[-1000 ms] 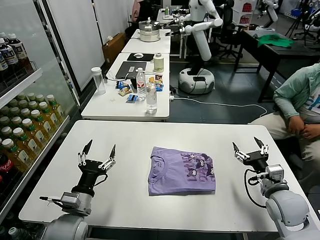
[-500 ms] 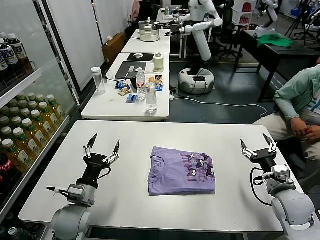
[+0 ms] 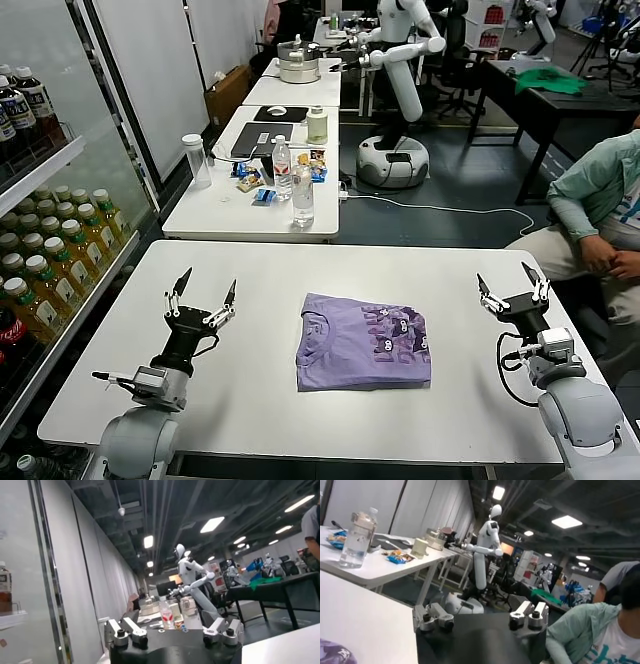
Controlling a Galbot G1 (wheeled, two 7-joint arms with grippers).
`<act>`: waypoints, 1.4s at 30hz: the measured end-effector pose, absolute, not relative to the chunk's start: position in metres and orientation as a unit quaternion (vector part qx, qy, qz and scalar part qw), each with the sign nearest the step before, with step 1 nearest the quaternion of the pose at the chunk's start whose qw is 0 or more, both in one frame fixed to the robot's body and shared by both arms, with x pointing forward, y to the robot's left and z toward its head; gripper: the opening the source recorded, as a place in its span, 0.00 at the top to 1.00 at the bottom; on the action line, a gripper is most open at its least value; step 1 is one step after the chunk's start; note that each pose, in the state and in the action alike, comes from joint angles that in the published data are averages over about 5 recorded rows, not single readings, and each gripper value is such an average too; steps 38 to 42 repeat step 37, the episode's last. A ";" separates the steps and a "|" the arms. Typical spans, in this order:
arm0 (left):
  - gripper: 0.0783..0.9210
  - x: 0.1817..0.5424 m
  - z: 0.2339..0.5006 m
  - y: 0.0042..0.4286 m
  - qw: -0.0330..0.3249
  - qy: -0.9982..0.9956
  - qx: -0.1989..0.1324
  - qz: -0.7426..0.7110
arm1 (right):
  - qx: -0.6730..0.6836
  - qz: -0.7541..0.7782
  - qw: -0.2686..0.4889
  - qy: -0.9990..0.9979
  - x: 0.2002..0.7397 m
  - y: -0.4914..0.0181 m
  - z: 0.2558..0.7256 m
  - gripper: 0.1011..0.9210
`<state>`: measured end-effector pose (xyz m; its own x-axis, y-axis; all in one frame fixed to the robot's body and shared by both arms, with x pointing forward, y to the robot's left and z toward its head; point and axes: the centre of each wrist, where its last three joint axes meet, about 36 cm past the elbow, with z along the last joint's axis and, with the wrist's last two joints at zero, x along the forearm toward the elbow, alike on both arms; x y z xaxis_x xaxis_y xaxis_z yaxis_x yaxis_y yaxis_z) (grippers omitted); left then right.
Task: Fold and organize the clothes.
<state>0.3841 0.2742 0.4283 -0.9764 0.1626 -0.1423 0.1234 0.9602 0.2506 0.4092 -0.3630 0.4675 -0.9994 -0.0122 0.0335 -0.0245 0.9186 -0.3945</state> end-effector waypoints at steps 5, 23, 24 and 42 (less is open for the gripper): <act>0.12 0.382 0.429 0.277 0.080 0.986 0.073 0.124 | 0.009 0.203 0.012 -0.979 0.408 -0.363 0.467 0.12; 0.12 0.379 0.432 0.282 0.077 0.987 0.075 0.118 | -0.012 0.226 -0.005 -0.974 0.403 -0.369 0.464 0.12; 0.12 0.379 0.433 0.282 0.078 0.987 0.076 0.117 | -0.013 0.227 -0.006 -0.974 0.403 -0.369 0.464 0.12; 0.12 0.378 0.432 0.283 0.080 0.987 0.070 0.118 | -0.007 0.247 -0.015 -0.969 0.408 -0.365 0.462 0.12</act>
